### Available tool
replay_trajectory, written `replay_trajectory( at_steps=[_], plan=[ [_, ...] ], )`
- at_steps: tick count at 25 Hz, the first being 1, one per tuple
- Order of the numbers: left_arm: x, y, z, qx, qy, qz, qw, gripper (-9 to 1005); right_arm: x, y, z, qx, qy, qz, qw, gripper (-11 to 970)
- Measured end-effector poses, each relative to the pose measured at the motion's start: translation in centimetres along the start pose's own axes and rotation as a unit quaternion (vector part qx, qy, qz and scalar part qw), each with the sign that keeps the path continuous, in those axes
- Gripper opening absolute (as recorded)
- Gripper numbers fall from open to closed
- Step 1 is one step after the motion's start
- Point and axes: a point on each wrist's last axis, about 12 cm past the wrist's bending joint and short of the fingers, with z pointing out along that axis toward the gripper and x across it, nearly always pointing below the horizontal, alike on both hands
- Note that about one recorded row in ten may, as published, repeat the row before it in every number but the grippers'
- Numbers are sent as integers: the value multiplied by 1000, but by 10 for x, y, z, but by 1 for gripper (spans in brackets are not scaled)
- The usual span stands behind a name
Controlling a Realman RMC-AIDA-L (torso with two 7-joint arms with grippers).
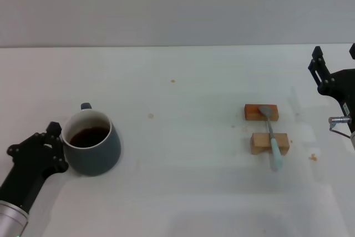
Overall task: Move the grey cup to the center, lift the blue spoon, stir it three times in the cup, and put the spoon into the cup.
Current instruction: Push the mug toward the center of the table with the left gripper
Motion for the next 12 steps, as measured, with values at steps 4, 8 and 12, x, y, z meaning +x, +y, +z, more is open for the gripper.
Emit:
replay_trajectory(
  at_steps=[4,8,12],
  plan=[
    [0,-7,0,23,-1,2,1000,2,0,0,1,1,-1,0,1000,737],
    [1,-17,2,58,2,8,998,2,0,0,1,1,-1,0,1000,737],
    [2,-21,2,72,5,10,997,2,-1,0,1,1,-2,0,1000,737]
  ],
)
